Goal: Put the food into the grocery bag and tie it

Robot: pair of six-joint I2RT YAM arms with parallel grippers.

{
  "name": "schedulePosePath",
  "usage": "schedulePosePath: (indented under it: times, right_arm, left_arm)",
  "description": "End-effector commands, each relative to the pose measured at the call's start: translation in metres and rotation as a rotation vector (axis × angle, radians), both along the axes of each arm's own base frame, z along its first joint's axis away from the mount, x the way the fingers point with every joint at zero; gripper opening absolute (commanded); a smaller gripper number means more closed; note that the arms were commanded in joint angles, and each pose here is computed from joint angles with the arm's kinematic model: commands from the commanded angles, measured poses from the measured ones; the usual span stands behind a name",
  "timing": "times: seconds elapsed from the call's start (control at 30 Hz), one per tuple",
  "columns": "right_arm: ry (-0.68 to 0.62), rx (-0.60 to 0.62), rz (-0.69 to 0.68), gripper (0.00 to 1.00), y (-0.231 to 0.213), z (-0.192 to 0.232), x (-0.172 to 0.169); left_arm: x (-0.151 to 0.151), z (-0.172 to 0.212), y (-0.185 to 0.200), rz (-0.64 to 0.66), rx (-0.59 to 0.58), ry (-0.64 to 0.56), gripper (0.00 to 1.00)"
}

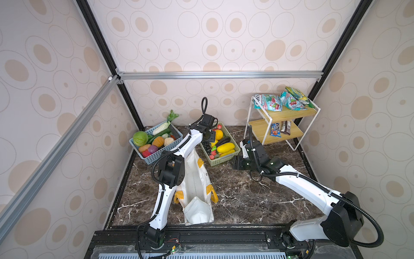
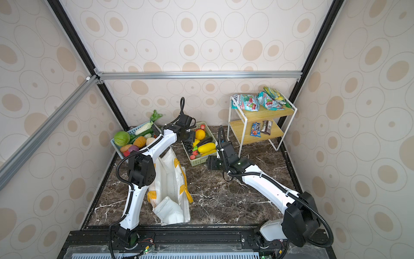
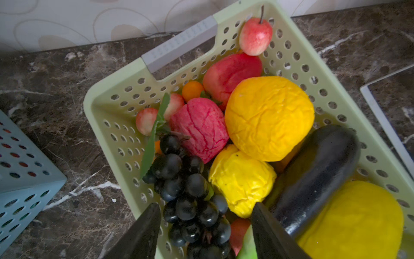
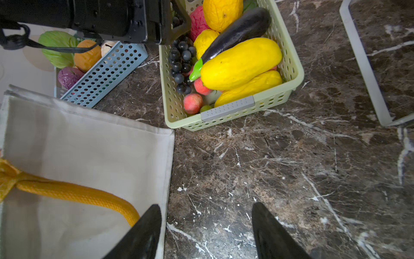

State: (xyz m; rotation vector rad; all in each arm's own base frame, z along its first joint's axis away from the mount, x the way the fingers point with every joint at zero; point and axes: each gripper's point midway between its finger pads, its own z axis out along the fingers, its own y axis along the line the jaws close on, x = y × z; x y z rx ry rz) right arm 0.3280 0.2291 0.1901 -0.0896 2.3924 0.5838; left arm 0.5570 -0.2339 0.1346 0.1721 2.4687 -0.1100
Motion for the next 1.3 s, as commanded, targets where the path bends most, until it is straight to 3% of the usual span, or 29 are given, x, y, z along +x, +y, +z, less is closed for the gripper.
schedulePosePath:
  times: [0.0,0.47,0.93,1.27]
  right_arm:
    - [0.018,-0.017,-0.035,0.67,-0.009,-0.009,0.001]
    - [0.044,0.011,-0.056,0.67,-0.011,-0.016,-0.006]
    - [0.063,0.032,-0.054,0.67,-0.009,-0.014,-0.009]
    - [0.065,0.037,-0.072,0.67,-0.014,-0.014,-0.014]
  left_arm:
    - [0.011,0.029,-0.012,-0.008,-0.040,-0.094,0.67]
    - [0.036,0.028,-0.052,-0.077,-0.233,-0.163,0.78]
    - [0.048,-0.007,-0.062,-0.068,-0.259,-0.136,0.80]
    - [0.054,-0.004,-0.064,-0.061,-0.282,-0.167,0.67]
